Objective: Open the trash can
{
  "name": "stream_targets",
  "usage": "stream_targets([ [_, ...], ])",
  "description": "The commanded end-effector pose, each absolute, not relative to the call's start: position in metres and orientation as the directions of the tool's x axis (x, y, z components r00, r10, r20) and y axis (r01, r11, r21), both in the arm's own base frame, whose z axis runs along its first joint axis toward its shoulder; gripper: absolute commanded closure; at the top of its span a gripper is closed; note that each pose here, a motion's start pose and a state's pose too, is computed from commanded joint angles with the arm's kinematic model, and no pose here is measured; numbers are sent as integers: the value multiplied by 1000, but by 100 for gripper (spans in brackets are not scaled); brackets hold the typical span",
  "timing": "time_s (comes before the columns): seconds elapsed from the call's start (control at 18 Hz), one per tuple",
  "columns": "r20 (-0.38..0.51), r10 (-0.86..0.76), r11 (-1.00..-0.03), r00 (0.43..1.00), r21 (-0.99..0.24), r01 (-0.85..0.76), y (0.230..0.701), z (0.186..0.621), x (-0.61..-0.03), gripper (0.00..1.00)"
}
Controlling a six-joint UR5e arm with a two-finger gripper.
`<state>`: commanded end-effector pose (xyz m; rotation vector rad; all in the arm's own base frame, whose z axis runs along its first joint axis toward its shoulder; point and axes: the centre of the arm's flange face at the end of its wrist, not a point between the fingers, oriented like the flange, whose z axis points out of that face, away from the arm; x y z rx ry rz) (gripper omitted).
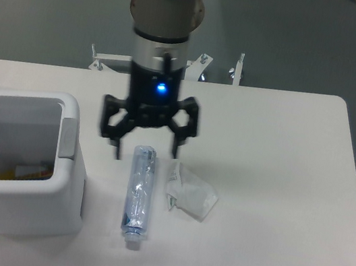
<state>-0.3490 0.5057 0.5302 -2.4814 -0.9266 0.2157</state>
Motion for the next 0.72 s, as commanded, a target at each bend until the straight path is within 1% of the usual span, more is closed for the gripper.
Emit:
stream_targets([
  [0.11, -31, 628, -688, 777, -488, 537, 487, 532, -372, 0],
  [0.22, -103, 592, -736, 799, -473, 484, 468, 534, -389, 0],
  [0.33, -194, 532, -804, 824, -421, 420, 445, 536, -402, 0],
  [0.39, -223, 485, -842, 846, -383, 381, 434, 536, -408, 0],
  [0.44, -240, 430, -876, 870, -343, 338, 426, 533, -413, 0],
  [0.56, -265, 342, -922, 901, -277, 269, 406, 529, -427, 0],
  [0.72, -292, 264, -951, 919, -237, 198, 385, 529, -439, 0],
])
